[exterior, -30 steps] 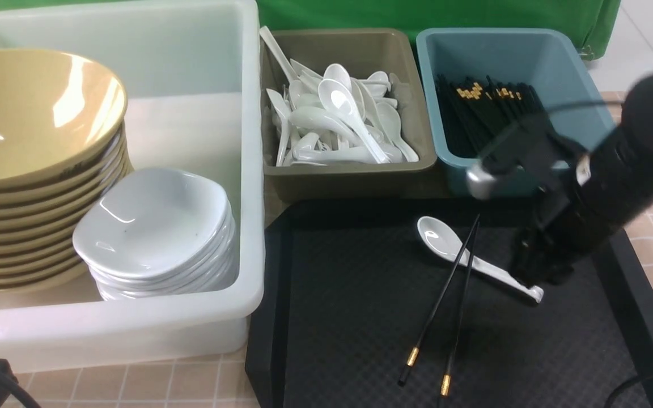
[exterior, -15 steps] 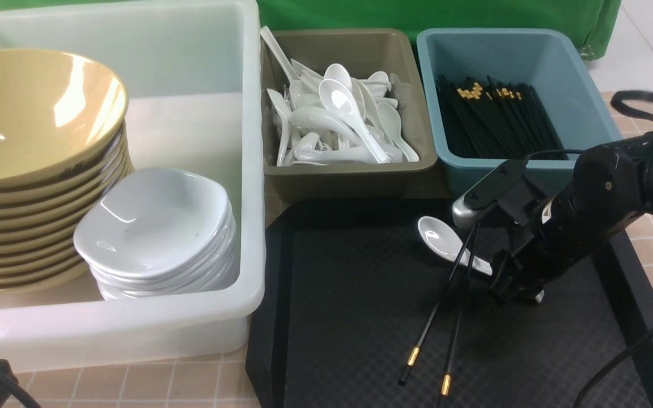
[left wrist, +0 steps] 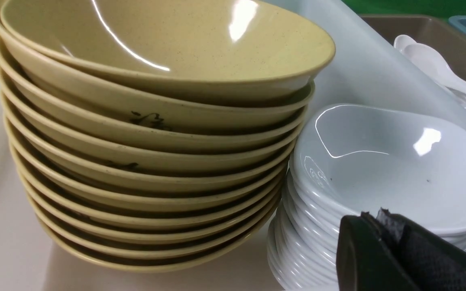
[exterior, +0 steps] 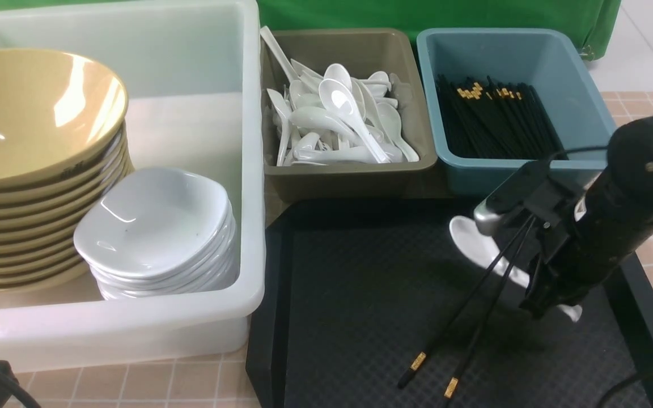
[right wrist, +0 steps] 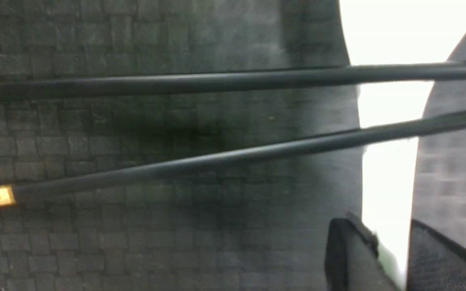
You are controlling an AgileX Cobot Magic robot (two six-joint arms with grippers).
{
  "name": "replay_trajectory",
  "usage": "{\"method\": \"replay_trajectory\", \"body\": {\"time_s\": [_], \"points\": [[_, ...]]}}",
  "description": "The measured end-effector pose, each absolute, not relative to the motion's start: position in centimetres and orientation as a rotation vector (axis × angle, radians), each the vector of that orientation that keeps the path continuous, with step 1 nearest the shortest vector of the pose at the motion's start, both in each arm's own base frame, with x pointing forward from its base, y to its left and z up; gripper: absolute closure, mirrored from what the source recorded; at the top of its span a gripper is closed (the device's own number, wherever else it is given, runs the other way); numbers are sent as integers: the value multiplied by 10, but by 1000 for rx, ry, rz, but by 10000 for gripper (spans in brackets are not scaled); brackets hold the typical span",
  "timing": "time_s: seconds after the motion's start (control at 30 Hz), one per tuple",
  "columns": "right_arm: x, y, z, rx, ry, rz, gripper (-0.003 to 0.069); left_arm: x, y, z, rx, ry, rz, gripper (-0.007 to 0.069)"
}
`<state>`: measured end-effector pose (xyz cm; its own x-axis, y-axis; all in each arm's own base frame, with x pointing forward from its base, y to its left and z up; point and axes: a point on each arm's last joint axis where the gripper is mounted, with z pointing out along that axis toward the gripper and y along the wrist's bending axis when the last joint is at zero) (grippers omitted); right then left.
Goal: On brown table put chopsticks spoon bowls plates into blue grey white boxes.
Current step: 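Grasp the chopsticks with the right gripper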
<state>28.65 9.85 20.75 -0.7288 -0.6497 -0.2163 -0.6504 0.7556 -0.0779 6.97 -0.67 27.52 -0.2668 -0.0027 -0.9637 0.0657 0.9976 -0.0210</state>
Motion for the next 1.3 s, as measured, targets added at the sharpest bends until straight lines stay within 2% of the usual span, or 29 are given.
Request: {"method": "replay_trajectory", "body": {"time_s": [0.13, 0.37, 0.47, 0.57, 0.6, 0.63, 0.7, 0.77, 0.8, 0.83, 0.93, 1.13, 1.3], "points": [[284, 97, 212, -1031, 2720, -5, 484, 70, -7, 275, 42, 1840, -72, 624], [293, 100, 187, -997, 2791, -4, 465, 70, -7, 275, 39, 1839, -78, 624], [295, 100, 183, -921, 2810, 3, 410, 70, -7, 275, 38, 1839, -80, 624], [297, 101, 185, -742, 2856, 21, 283, 70, -7, 275, 37, 1839, -81, 624], [298, 101, 186, -743, 2857, 21, 267, 70, -7, 275, 37, 1839, -81, 624], [299, 102, 190, -654, 2886, 29, 209, 70, -7, 275, 37, 1839, -82, 624], [302, 103, 196, -574, 2911, 48, 158, 70, -7, 275, 37, 1839, -82, 624], [302, 108, 200, -467, 2932, 121, 116, 70, -7, 275, 36, 1839, -83, 624], [301, 112, 200, -399, 2943, 203, 102, 70, -7, 275, 36, 1839, -83, 624], [301, 113, 200, -389, 2945, 218, 100, 70, -7, 275, 36, 1839, -83, 624], [291, 126, 190, -189, 2969, 419, 86, 70, -7, 275, 36, 1839, -83, 624], [290, 130, 178, 13, 2886, 497, 85, 70, -7, 275, 36, 1838, -83, 624], [298, 137, 180, 70, 2785, 526, 85, 70, -7, 275, 36, 1838, -83, 624]]}}
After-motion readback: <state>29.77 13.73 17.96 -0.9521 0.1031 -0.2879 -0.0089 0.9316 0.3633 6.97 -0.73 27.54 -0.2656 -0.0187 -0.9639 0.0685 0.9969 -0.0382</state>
